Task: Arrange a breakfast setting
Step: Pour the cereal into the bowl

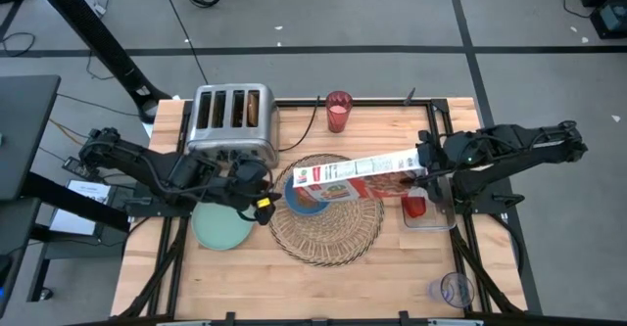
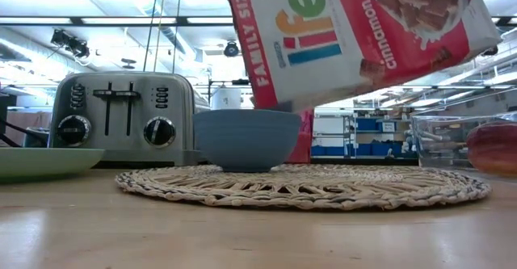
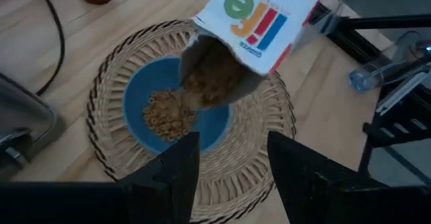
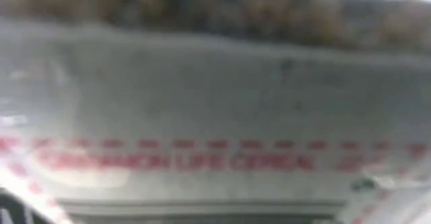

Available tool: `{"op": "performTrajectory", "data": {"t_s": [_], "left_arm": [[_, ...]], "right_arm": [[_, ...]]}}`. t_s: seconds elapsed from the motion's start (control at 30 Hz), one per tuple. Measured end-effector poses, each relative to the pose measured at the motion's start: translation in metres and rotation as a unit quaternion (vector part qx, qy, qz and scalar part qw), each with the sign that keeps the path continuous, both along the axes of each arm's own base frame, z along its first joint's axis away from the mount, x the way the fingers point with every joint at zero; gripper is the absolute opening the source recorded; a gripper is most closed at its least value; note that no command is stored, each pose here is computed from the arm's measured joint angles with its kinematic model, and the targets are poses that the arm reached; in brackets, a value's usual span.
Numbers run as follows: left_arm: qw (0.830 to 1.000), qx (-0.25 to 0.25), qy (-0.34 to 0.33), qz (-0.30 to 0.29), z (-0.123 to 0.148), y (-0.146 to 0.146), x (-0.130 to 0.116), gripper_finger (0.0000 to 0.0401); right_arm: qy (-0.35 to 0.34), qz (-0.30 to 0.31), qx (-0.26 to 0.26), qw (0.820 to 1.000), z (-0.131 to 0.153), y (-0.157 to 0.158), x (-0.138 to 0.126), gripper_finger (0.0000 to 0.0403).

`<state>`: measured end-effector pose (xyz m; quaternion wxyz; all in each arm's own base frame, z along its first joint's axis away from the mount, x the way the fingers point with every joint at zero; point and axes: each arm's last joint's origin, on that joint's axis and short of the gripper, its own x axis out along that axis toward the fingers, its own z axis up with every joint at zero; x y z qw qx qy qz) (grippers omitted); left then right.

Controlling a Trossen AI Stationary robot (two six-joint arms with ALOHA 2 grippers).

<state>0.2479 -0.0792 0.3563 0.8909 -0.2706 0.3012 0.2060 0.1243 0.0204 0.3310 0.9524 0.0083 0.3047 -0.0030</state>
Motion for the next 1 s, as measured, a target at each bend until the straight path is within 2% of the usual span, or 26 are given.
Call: {"op": "performTrajectory", "data": {"t_s": [0.47, 1.0], "left_arm": [[1.000, -0.003, -0.001, -0.005, 0.0000, -0.0040, -0.0013, 0.0180], [1.000, -0.004, -0.006, -0.017, 0.0009, -0.0097, -0.0026, 0.0180]], "right_arm": [[0.008, -0.008, -0.017, 1.000, -0.0020, -0.0004, 0.0031, 0.0240], [-0.004, -0.019, -0.010, 1.000, 0.0001, -0.0015, -0.0007, 0.0240]]}}
